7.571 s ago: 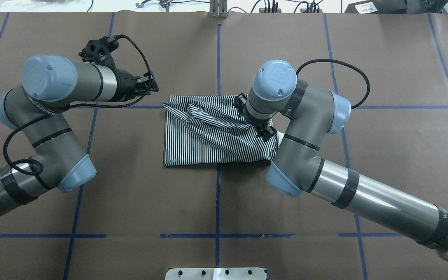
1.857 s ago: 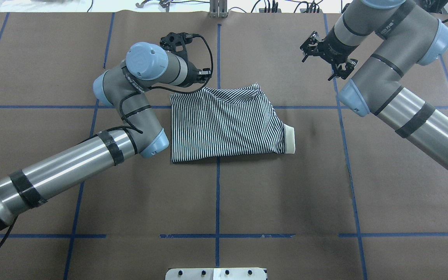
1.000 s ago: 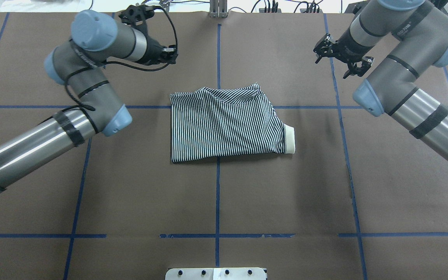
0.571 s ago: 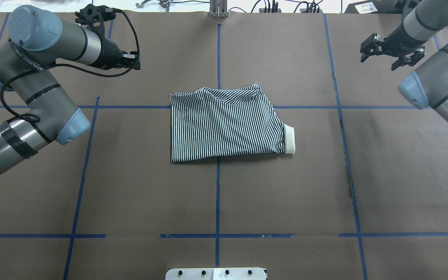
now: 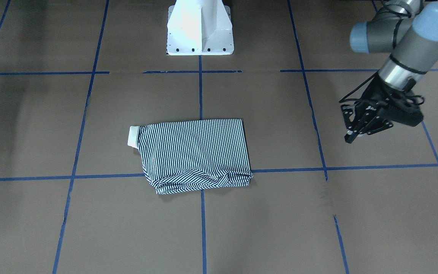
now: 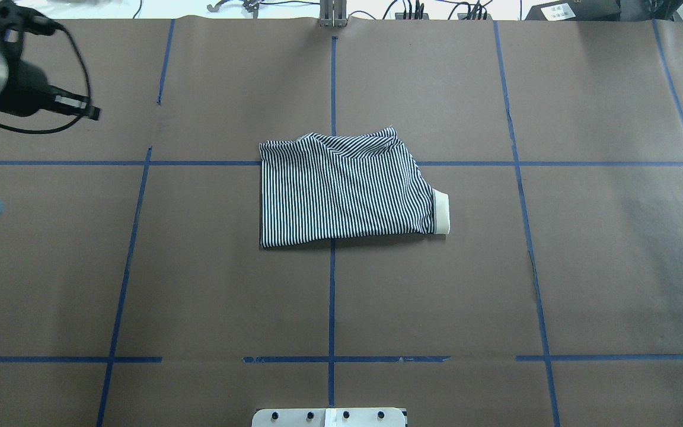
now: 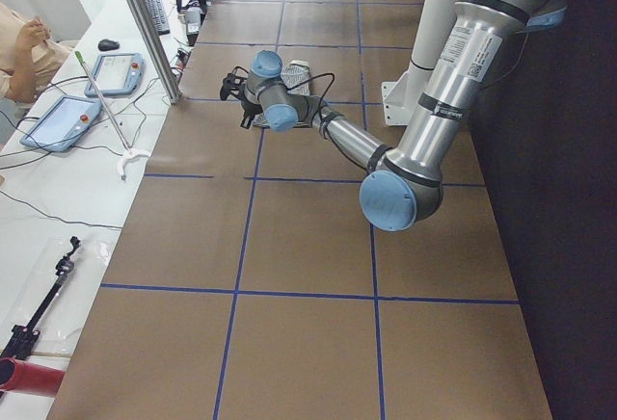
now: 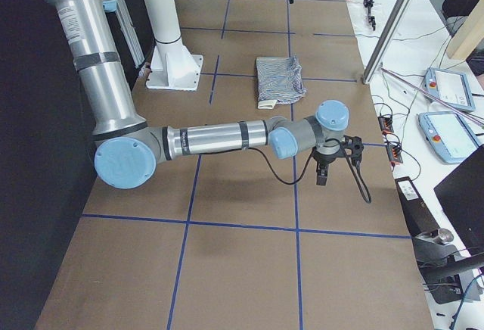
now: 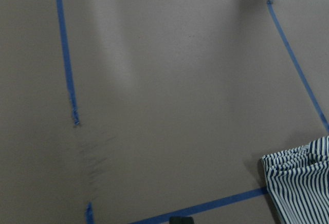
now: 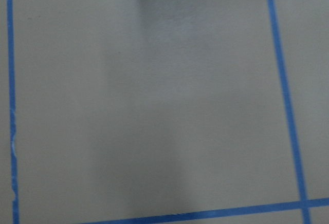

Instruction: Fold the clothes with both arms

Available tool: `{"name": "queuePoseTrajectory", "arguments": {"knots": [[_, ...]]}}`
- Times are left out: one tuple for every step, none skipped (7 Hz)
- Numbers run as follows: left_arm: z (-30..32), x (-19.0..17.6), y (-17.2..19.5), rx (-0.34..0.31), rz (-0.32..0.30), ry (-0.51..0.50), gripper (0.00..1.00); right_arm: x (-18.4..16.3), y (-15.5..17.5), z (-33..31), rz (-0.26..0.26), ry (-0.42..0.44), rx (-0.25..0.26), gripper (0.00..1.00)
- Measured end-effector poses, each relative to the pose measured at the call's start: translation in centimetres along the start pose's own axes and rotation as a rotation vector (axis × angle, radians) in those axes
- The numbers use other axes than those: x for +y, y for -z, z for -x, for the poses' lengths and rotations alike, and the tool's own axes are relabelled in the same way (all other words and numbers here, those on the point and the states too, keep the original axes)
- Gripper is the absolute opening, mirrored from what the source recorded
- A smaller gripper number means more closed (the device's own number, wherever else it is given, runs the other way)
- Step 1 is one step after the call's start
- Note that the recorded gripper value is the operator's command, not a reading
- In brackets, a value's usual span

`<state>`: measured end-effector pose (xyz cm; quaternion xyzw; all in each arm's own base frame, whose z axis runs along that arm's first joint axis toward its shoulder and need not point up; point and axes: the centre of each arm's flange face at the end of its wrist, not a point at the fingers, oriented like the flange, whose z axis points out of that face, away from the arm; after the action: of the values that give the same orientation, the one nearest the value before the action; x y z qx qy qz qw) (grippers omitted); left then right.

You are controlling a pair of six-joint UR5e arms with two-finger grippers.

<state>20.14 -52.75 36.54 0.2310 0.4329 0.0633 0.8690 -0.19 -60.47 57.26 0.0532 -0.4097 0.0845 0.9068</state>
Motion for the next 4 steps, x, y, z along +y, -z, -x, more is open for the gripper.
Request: {"name": "queuePoseTrajectory", "arguments": {"knots": [[4.7, 1.7, 3.8, -0.041, 0.0, -0.055, 0.02, 2.5, 1.8, -5.3, -0.015, 0.046, 0.001, 1.0], [9.8, 2.6, 7.1, -0.1, 0.008, -0.111, 0.42, 5.0, 3.2, -8.8, -0.028, 0.092, 0.005, 1.0], [15.8, 3.3, 9.7, -0.174, 0.043, -0.155, 0.99, 7.2, 3.5, -10.7, -0.027, 0.123, 0.01, 1.0], [21.6, 4.3, 11.0, -0.231, 0.118, -0.156, 1.0, 8.5, 2.9, -11.4, -0.01, 0.149, 0.016, 1.0]]}}
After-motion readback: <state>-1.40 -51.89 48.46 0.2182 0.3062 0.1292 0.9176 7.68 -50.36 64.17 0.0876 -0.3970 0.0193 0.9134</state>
